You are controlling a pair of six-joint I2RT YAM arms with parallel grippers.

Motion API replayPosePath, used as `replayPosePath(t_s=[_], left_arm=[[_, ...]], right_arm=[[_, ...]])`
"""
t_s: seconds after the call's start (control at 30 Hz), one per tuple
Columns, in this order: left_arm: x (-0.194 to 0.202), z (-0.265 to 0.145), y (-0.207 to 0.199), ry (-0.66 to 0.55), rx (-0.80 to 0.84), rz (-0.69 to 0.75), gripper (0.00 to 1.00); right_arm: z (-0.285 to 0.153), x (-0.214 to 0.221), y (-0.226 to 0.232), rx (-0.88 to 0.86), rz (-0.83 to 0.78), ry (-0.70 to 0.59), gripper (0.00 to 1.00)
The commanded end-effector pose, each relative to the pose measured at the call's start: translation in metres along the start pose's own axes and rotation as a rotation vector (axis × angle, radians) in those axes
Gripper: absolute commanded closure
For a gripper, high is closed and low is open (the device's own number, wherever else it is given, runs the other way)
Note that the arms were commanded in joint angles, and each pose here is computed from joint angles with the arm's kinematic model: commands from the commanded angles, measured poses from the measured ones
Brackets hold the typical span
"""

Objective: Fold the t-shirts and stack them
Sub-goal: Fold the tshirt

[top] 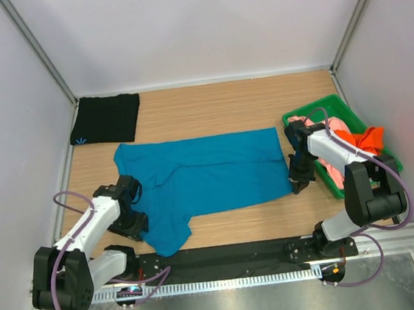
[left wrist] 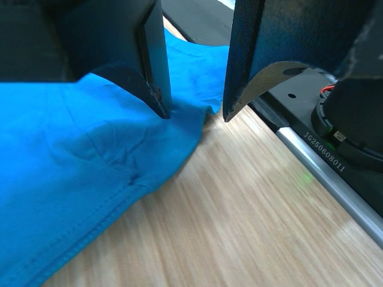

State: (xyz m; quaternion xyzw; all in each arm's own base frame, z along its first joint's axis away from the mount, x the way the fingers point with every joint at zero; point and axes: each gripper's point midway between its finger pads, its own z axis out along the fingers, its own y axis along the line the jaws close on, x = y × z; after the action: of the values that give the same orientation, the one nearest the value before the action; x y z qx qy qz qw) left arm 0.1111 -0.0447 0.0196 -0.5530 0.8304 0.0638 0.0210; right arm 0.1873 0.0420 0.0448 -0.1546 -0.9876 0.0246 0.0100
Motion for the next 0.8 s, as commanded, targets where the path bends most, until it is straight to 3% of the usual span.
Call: replayPosePath(t_s=[0.0,0.17,0.27,0.3,0.33,0.5,0.77], left_arm=[[0.000,0.003,0.003,-0.004,-0.010,-0.031,0.59],[-0.003,0.006,-0.004,-0.009,-0.013,-0.010,0.67],[-0.013,-0.002,-0.007,-0.061,-0.001,0.010,0.83],[-0.015,-0.005,-0.006,-0.072,0.007,0.013,0.96],[-0.018,-0.008,-0.007,-0.088,0.016,0.013,1.00],[-0.024,-0.027,-0.020,-0.116,0.127,0.017,1.00],[-0.032,-0.059,-0.041,-0.142,0.196,0.184,1.00]], right_arm=[[-0.008,-0.007,0.001,-0.018,0.008,-0.039,0.99],[-0.008,-0.007,-0.002,-0.010,0.017,-0.041,0.99],[-0.009,-0.006,-0.001,-0.011,0.021,-0.039,0.99],[-0.009,-0.005,-0.001,-0.010,0.020,-0.038,0.99],[-0.009,-0.006,-0.001,-0.010,0.023,-0.040,0.99],[-0.010,-0.005,-0.002,-0.008,0.031,-0.041,0.99],[-0.014,-0.007,-0.005,0.004,0.047,-0.059,0.99]])
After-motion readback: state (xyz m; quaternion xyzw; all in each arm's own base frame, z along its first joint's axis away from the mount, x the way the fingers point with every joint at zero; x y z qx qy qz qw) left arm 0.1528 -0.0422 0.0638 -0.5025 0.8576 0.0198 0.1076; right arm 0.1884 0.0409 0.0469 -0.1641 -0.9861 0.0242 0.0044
